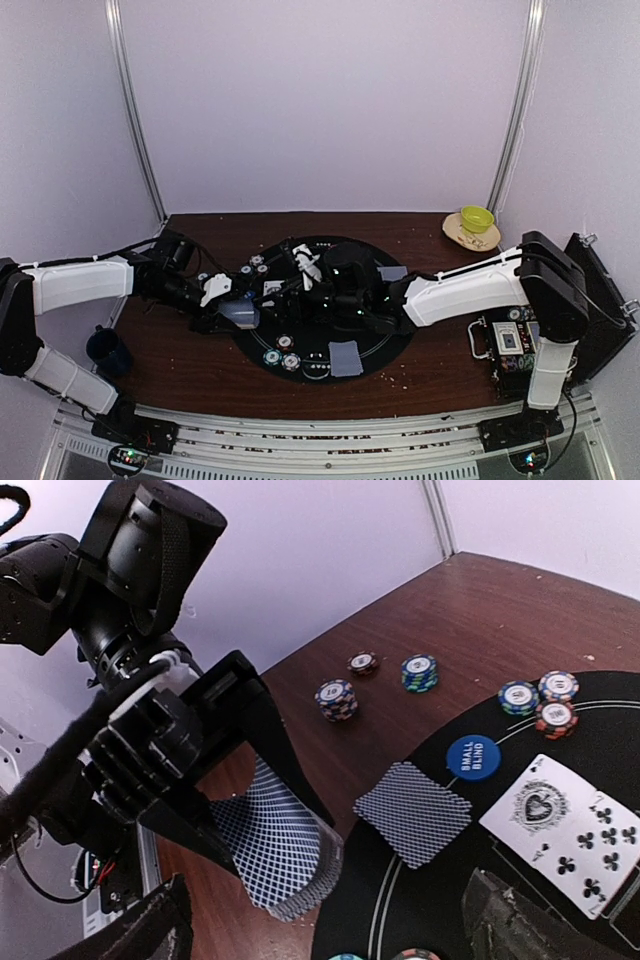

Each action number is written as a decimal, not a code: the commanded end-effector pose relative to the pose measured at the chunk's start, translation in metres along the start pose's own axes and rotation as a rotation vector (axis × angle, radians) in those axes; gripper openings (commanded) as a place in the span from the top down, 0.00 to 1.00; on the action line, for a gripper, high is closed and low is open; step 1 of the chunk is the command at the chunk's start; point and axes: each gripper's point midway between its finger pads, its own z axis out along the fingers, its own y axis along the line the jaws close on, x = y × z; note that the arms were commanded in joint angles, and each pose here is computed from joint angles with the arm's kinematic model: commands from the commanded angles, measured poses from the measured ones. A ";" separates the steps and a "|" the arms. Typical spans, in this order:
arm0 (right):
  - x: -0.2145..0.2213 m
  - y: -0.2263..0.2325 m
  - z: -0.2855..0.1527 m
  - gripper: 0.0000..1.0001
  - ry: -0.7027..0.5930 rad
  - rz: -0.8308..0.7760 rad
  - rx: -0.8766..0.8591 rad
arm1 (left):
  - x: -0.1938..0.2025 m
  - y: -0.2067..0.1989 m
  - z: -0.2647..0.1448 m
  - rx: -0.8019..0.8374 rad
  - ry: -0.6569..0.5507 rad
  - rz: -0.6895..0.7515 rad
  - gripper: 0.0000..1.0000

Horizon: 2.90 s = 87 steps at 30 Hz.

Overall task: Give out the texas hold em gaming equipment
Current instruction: Pick up the poker card from the face-down deck piles.

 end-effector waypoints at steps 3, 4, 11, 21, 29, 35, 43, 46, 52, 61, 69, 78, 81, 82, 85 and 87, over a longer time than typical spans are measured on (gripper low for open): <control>0.005 0.021 0.035 0.05 0.020 0.059 -0.110 | -0.010 0.002 -0.003 -0.011 -0.041 0.033 0.53; 0.009 0.018 0.040 0.05 0.030 0.065 -0.107 | -0.009 0.002 -0.002 -0.009 -0.041 0.032 0.53; 0.018 0.014 0.061 0.06 0.057 0.090 -0.107 | -0.010 0.001 -0.002 -0.006 -0.044 0.035 0.53; 0.031 -0.004 0.079 0.12 0.091 0.105 -0.028 | -0.010 0.000 -0.003 -0.006 -0.044 0.036 0.53; 0.040 -0.016 0.070 0.22 0.120 0.109 0.024 | -0.008 0.002 -0.001 -0.005 -0.039 0.031 0.53; 0.035 -0.030 0.055 0.40 0.105 0.167 0.043 | -0.008 0.002 -0.001 -0.003 -0.037 0.029 0.53; 0.031 -0.020 0.043 0.48 0.092 0.180 -0.003 | -0.007 0.002 0.000 -0.001 -0.034 0.029 0.53; 0.029 -0.014 0.040 0.56 0.084 0.196 -0.034 | -0.006 0.002 0.000 -0.001 -0.033 0.027 0.53; 0.023 0.001 0.037 0.73 0.065 0.237 -0.121 | -0.006 0.002 0.001 0.000 -0.030 0.025 0.53; 0.016 0.014 0.031 1.00 0.053 0.274 -0.195 | -0.006 0.003 0.001 -0.003 -0.032 0.027 0.53; 0.005 0.005 0.013 1.00 0.023 0.291 -0.164 | -0.007 0.002 0.000 -0.002 -0.034 0.027 0.52; -0.012 -0.020 -0.015 1.00 -0.020 0.269 -0.081 | -0.007 0.002 0.000 -0.006 -0.032 0.028 0.52; -0.020 -0.036 -0.031 1.00 -0.043 0.236 0.006 | -0.007 0.002 0.000 -0.006 -0.033 0.028 0.52; -0.024 -0.041 -0.036 1.00 -0.051 0.217 0.044 | -0.007 0.003 0.000 -0.005 -0.033 0.027 0.53; -0.030 -0.067 -0.052 1.00 -0.058 0.138 0.228 | -0.007 0.002 0.000 -0.003 -0.032 0.027 0.53; -0.031 -0.085 -0.061 1.00 -0.053 0.088 0.345 | -0.007 0.003 0.000 -0.004 -0.033 0.027 0.53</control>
